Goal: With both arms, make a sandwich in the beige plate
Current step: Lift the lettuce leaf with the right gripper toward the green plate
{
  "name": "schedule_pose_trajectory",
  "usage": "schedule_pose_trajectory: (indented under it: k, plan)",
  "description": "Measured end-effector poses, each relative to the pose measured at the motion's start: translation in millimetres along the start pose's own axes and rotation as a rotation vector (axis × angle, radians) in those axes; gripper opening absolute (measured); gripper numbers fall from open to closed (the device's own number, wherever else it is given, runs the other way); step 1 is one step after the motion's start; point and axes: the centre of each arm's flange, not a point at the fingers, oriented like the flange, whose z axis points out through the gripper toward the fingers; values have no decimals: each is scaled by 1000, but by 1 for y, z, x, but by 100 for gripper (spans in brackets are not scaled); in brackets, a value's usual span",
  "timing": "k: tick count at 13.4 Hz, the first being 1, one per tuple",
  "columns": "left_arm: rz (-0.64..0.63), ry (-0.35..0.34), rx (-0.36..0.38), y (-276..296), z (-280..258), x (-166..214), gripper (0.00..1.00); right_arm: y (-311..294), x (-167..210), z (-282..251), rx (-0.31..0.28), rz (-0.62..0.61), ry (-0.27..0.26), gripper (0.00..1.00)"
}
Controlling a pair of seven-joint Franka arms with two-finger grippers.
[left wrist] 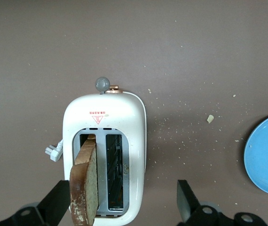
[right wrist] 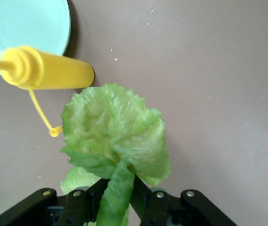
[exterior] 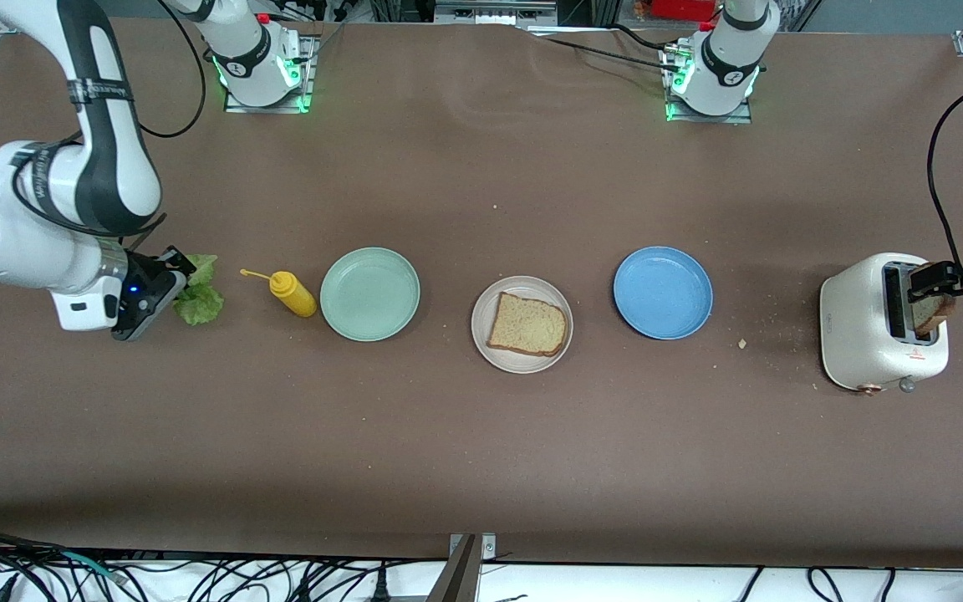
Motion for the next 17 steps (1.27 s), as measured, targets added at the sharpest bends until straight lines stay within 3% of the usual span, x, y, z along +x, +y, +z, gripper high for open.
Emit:
schedule_pose_trajectory:
  k: [4, 11, 17]
  plan:
    - [1, 0, 0, 0, 0, 0, 100, -10, 13, -54, 34, 185, -14, 17]
    - [1, 0, 0, 1, 0, 0, 100, -151, 137, -45, 71, 487, -21, 17]
    - [1, 0, 0, 0, 0, 0, 100, -243, 216, -11, 101, 711, 108, 17]
